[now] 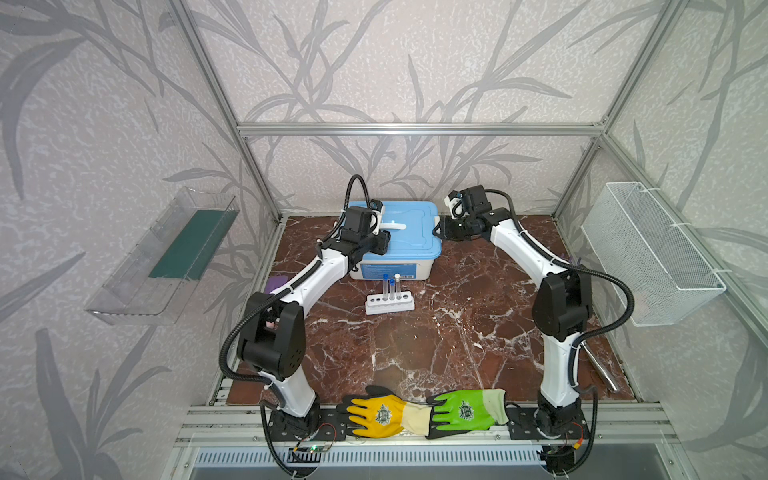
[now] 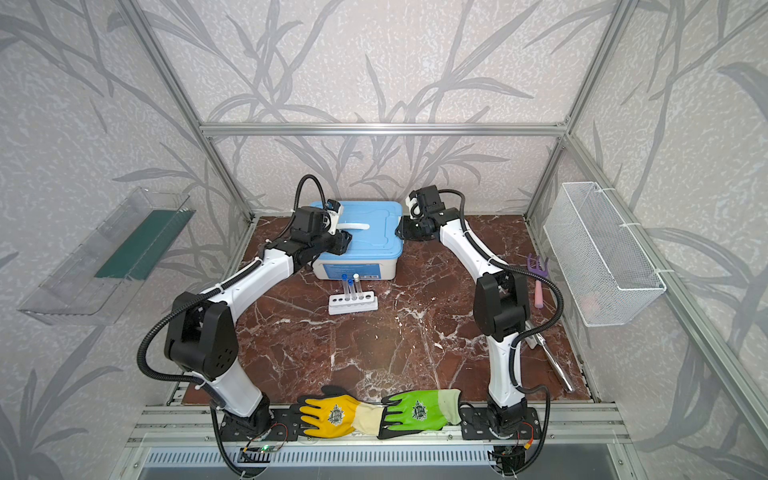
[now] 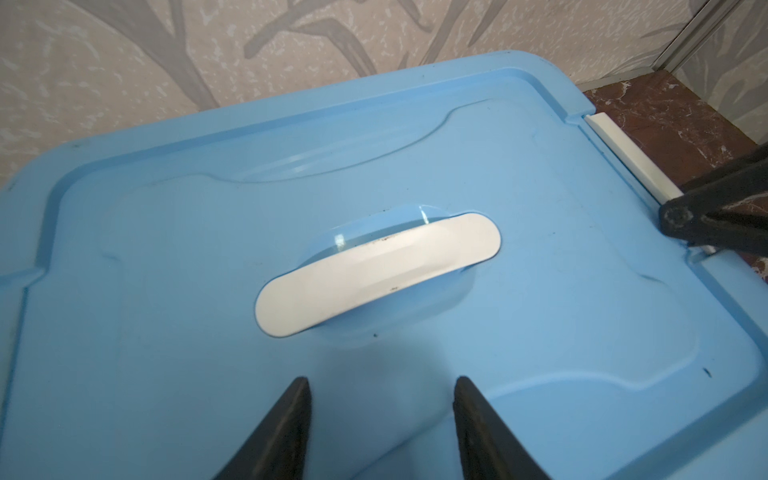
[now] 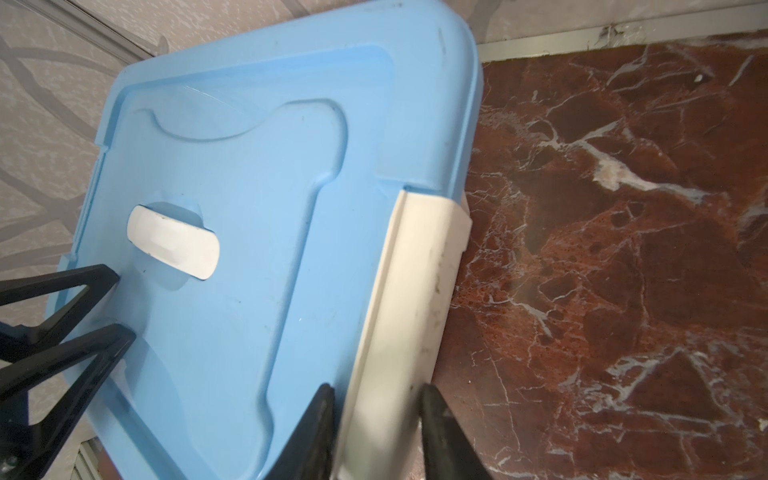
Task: Organize the chemistry lab equipment
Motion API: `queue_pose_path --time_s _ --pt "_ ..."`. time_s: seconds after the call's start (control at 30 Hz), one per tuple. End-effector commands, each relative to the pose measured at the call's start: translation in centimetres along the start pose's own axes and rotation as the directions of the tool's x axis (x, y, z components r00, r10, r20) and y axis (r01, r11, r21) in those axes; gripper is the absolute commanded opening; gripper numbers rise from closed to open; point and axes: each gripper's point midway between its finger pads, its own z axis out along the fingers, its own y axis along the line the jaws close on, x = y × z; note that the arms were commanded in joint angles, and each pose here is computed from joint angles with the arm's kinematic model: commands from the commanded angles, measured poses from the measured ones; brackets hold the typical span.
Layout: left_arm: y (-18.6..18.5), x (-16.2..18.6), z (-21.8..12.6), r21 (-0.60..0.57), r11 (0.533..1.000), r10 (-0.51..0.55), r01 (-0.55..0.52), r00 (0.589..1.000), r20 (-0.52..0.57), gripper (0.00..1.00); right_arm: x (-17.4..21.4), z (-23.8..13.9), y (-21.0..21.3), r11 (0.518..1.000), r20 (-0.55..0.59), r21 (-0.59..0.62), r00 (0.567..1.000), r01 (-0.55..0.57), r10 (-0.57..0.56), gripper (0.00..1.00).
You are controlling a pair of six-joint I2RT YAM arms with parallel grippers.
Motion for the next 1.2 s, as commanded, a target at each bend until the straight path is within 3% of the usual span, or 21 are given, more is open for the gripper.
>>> queue_pose_path --time_s 0.0,0.7,0.97,1.17 --pt "-0.4 0.6 -0.1 0.012 1.000 -0.002 0.002 1.000 -0.028 0.56 0.3 0.7 0.7 1.000 -0.018 -0.002 1.000 0.022 -0.023 0.35" --pt "-0.4 -3.1 -2.7 0.010 1.000 -0.026 0.026 0.997 0.069 0.63 -2.9 -3.3 3.3 0.994 0.100 -0.041 0.990 0.099 -0.095 0.43" --pt "1.5 -5.2 -5.8 0.011 0.993 -0.115 0.115 0.981 0.159 0.70 -1.8 -4.3 4.1 0.988 0.133 -0.068 0.982 0.141 -0.131 0.47" --pt "5.8 -5.3 -8.2 0.056 0.951 -0.308 0.304 0.921 0.239 0.71 -1.1 -5.0 6.8 0.964 0.165 -0.084 0.958 0.251 -0.235 0.53"
